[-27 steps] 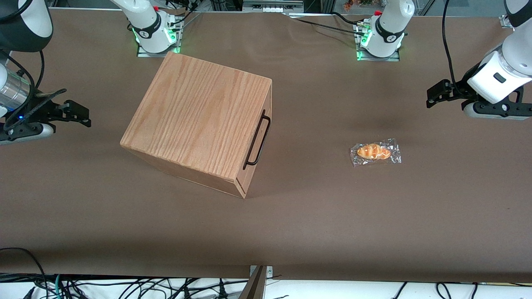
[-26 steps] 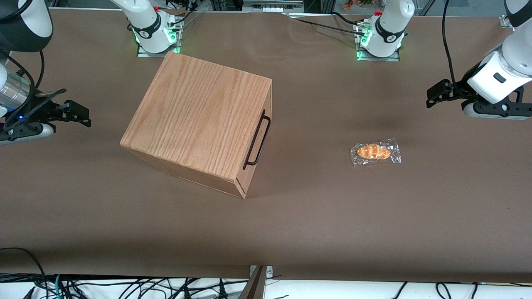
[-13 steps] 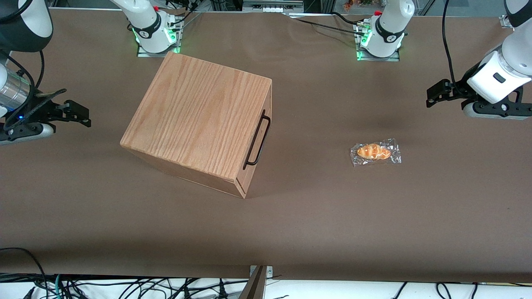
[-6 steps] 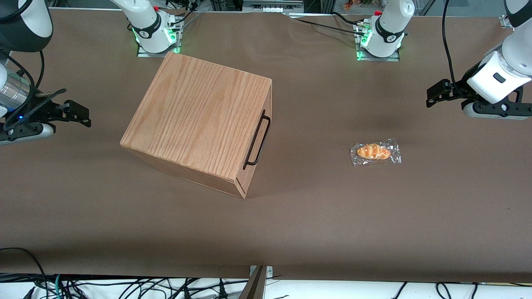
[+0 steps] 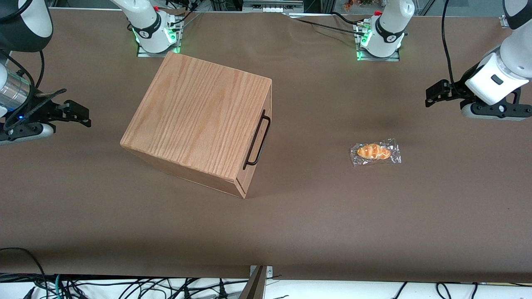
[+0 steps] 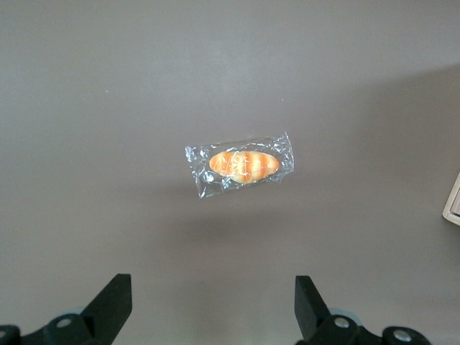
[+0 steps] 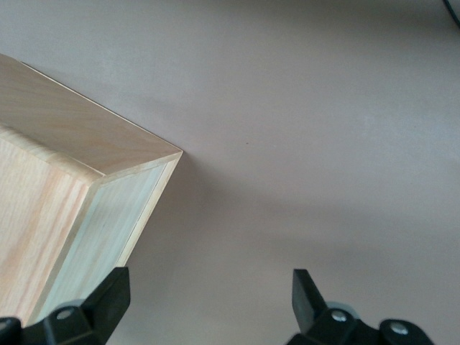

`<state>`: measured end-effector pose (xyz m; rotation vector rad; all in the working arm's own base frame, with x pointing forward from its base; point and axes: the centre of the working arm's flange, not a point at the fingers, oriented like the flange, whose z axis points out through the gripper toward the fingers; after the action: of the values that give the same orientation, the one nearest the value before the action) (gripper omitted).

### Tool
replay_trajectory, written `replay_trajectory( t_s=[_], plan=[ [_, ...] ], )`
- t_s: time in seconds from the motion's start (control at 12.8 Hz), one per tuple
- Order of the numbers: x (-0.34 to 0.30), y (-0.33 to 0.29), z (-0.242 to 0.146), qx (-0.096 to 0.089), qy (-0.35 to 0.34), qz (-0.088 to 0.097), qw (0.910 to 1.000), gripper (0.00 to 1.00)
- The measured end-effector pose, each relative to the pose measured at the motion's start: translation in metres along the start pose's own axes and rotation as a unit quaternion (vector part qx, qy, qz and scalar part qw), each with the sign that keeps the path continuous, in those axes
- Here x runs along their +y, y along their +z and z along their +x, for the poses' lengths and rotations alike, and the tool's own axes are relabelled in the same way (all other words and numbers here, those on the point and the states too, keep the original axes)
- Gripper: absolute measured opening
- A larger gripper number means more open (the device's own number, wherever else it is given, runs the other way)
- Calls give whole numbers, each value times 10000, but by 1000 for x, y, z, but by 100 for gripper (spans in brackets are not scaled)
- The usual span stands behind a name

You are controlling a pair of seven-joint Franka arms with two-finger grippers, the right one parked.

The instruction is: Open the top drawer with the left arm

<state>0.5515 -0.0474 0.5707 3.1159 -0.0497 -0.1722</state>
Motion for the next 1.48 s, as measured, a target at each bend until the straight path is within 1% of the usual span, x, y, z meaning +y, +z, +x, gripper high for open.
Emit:
replay_trajectory(
  t_s=[0.16, 0.31, 0.39, 0.55, 0.7, 0.86, 0.94, 1.01, 1.09, 1.17, 1.25, 1.32, 1.48],
  plan=[
    [12, 10, 4, -101, 112, 9, 9999, 100],
    [33, 13, 4, -131, 287, -22, 9995, 100],
    [50, 15, 4, -155, 407, -120, 9990, 100],
    [89, 21, 13, -233, 594, -476, 9968, 100],
    [128, 34, 35, -314, 653, -689, 9950, 100],
    [175, 59, 65, -377, 868, -943, 9910, 100],
    [199, 71, 78, -347, 990, -1012, 9893, 100],
    [224, 82, 86, -275, 1096, -1108, 9874, 100],
    [246, 90, 89, -207, 1159, -1239, 9853, 100],
    [266, 98, 89, -199, 1208, -1414, 9824, 100],
    [281, 107, 88, -232, 1240, -1584, 9793, 100],
    [297, 114, 87, -203, 1284, -1691, 9770, 100],
    [326, 125, 85, 38, 1384, -1779, 9743, 100]
  ],
)
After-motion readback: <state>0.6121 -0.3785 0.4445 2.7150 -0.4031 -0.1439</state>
